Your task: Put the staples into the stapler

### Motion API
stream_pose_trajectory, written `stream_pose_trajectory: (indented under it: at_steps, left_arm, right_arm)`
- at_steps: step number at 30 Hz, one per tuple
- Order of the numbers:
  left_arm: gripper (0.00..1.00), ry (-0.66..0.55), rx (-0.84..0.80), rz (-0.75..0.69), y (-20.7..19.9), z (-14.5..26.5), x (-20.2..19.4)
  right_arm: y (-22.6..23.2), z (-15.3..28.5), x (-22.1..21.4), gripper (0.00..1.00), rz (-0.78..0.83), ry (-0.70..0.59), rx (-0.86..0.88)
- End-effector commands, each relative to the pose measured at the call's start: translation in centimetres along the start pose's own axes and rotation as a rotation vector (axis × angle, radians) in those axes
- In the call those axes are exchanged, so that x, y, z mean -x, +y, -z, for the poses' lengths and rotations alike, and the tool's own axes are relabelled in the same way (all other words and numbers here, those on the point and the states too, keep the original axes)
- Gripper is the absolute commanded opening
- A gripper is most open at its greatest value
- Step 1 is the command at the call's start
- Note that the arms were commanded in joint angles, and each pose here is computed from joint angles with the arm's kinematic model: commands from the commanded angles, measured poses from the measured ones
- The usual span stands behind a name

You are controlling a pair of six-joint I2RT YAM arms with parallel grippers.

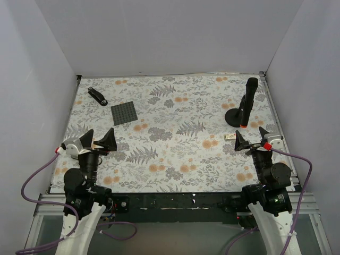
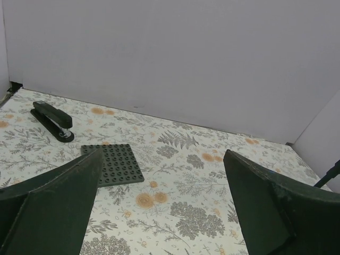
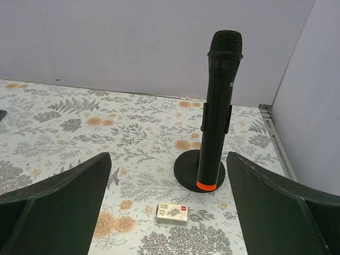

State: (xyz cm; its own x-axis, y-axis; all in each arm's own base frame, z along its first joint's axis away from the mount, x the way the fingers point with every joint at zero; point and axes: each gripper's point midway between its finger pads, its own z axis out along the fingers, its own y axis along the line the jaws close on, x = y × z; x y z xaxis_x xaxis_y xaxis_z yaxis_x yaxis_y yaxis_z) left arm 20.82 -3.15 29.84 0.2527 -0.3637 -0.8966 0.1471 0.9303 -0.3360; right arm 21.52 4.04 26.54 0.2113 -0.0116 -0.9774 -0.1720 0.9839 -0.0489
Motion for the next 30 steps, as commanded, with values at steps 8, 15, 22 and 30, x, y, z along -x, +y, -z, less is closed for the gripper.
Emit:
stream_pose_trajectory:
  at_steps: [8,15,22,30]
  left_arm:
    - [0.98,-0.049,0.103,0.073,1.2,0.7,2.4]
    - [0.98,0.101,0.31,0.174,3.8,-0.1,-1.0]
    - [0.98,0.407,0.613,0.223,6.2,-1.8,-7.6]
    - [0.98,0.6,1.058,0.15,10.1,-0.9,-12.0]
  right_arm:
    - [-0.6,2.1,5.2,0.98,-0.016,-0.19,-0.02]
    - [0.2,2.0,5.3,0.98,-0.022,-0.205,0.024]
    - [-0.3,2.3,5.7,0.98,-0.04,-0.231,-0.003]
    - [0.2,2.4,5.9,0.98,-0.049,-0.242,0.019]
